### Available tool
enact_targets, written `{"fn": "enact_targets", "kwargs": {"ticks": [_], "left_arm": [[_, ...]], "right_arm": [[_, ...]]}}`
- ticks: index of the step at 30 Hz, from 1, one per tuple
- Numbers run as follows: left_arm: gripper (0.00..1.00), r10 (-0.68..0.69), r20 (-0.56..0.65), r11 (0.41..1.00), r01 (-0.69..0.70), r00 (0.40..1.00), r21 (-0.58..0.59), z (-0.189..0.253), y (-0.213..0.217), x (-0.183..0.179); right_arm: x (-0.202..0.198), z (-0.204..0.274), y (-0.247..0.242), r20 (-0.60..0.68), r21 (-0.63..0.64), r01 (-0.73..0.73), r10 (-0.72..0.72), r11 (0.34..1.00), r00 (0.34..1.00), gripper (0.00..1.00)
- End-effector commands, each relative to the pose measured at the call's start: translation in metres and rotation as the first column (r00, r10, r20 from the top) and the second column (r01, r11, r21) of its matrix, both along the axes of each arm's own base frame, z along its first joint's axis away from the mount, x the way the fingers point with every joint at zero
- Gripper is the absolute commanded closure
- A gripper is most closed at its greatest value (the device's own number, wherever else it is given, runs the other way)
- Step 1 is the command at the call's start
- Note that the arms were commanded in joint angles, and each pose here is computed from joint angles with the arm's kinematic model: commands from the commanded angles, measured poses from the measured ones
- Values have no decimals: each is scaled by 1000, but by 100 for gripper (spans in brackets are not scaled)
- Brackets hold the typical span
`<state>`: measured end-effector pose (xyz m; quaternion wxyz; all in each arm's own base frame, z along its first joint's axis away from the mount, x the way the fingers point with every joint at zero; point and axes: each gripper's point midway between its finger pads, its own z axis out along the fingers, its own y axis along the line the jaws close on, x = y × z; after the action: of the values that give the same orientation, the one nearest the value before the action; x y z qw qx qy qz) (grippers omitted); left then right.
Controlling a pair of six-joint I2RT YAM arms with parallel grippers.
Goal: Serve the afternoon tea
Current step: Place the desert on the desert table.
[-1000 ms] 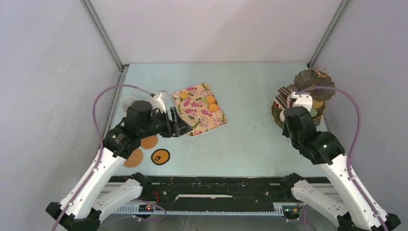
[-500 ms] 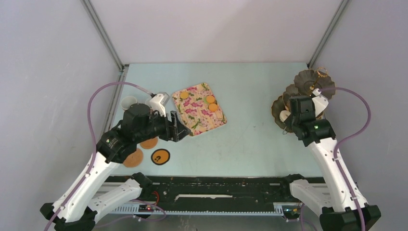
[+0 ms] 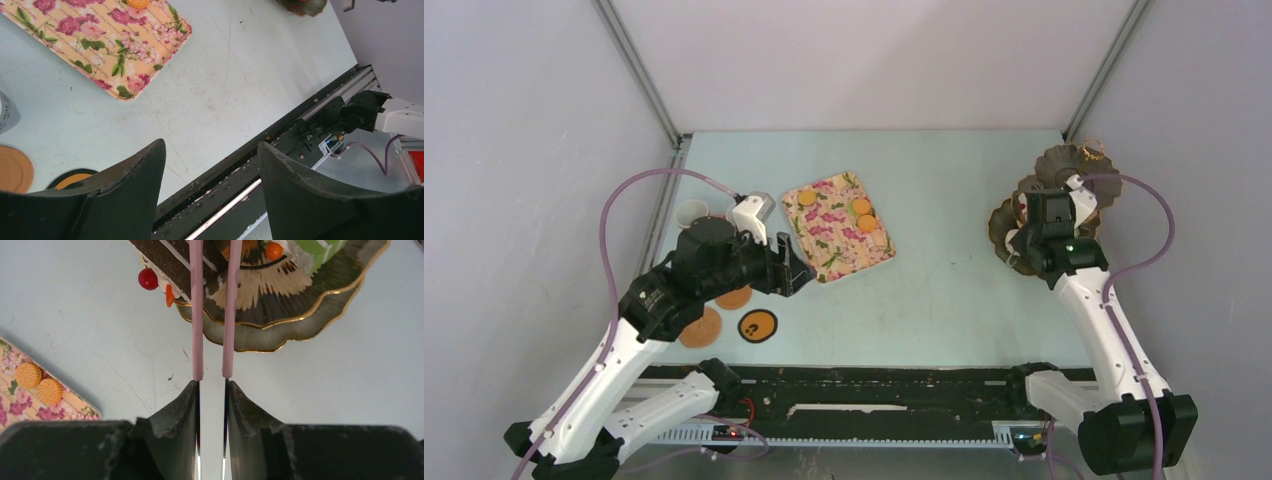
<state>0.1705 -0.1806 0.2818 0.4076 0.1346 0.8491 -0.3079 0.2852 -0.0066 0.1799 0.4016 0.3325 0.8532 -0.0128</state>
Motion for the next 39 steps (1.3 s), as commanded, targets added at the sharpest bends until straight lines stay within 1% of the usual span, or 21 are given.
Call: {"fn": "enact_targets", "kwargs": {"ticks": [1,5,10,14,17,20,24,27,31,36,39], "left_arm": [[27,-6,58,1000,6,998,-5,16,0,4],[27,-7,53,1000,7,999,-6,15,-1,4],[27,-9,49,1000,9,999,-6,15,-2,4],[26,-8,52,1000,8,999,-6,16,-2,5],[26,-6,54,1000,6,999,-5,16,-1,5],[26,-7,57,1000,7,998,0,16,-1,5],[26,-11,59,1000,11,998,1,17,-1,5],[26,-12,65,1000,12,998,4,18,-1,4],[26,-12,71,1000,11,997,10,19,0,5],[26,-11,77,1000,10,997,16,20,1,5],[26,-12,78,1000,10,997,19,20,0,6]], "right_arm": [[21,15,2,84,-4,-26,27,1000,996,99],[20,9,0,60,-4,-16,16,1000,998,98],[22,4,-2,38,0,-37,37,999,999,87],[18,-1,2,3,-2,-104,104,995,995,76],[13,-2,0,-20,-18,-134,134,991,991,73],[8,-3,-4,-34,-23,-134,133,991,991,68],[5,0,-7,-30,-31,-142,141,989,990,62],[7,1,-7,-22,-30,-160,159,987,987,62],[7,12,-6,19,-29,-162,163,986,986,62],[-8,18,-8,20,-42,-163,164,986,986,61],[-20,22,-20,13,-60,-133,134,989,991,61]]}}
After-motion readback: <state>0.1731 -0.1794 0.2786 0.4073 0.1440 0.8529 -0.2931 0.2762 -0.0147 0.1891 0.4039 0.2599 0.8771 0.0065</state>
